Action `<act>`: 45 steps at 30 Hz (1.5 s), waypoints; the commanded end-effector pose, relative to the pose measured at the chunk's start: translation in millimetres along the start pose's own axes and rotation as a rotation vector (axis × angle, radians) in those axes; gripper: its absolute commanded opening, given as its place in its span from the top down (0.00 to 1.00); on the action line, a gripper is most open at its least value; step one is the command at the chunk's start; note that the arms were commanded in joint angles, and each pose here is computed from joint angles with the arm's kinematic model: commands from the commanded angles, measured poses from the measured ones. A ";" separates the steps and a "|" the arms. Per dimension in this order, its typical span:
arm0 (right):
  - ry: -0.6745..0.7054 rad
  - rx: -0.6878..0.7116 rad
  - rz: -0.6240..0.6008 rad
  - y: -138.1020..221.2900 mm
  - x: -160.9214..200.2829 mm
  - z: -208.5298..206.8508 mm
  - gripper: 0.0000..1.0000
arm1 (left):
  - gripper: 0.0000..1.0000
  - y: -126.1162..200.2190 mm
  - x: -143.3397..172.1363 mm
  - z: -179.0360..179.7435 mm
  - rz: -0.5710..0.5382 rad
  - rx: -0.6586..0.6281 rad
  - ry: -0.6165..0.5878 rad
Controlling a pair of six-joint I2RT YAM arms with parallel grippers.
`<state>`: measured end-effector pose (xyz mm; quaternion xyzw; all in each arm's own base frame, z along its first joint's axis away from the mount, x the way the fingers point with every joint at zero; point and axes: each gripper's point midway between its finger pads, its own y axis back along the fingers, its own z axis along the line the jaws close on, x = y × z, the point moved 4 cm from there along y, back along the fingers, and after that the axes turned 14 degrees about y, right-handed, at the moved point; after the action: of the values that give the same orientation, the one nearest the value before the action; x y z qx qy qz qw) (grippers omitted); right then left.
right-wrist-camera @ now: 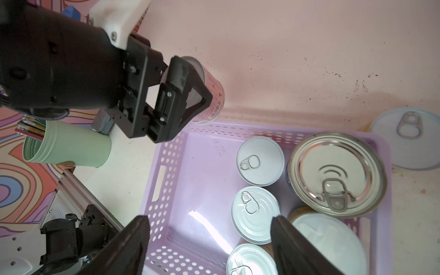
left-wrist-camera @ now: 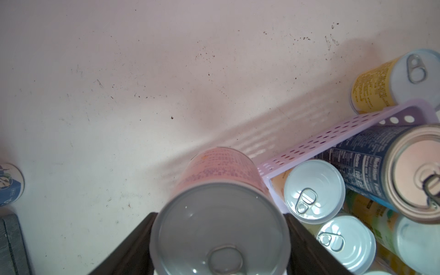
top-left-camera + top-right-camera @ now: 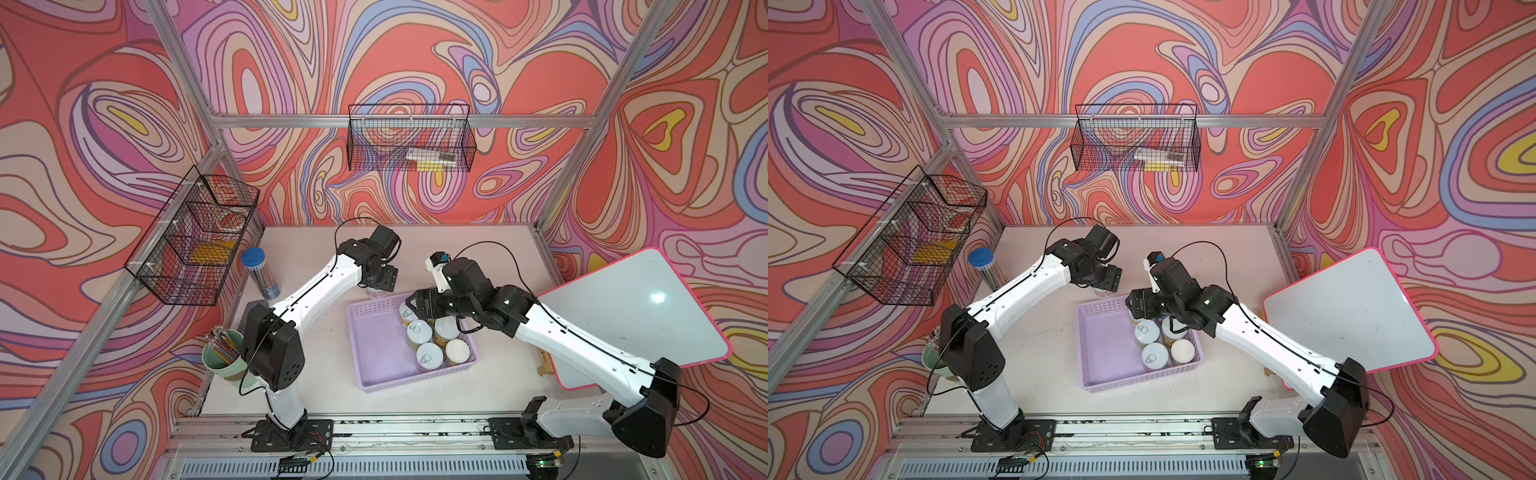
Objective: Put the canned food in the basket
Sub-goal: Pick up the canned food from the center of the board, then place the canned food in the basket.
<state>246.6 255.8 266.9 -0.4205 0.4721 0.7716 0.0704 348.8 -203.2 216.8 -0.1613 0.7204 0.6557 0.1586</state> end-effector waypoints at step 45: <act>-0.074 0.192 -0.043 28.2 43.6 -10.3 0.17 | 0.79 -41.1 73.9 -23.9 -0.053 0.050 0.125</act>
<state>208.8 225.2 247.7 -0.3960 0.5270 0.7403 0.1321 289.3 -226.4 148.5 -0.1817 0.7398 0.6353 0.1268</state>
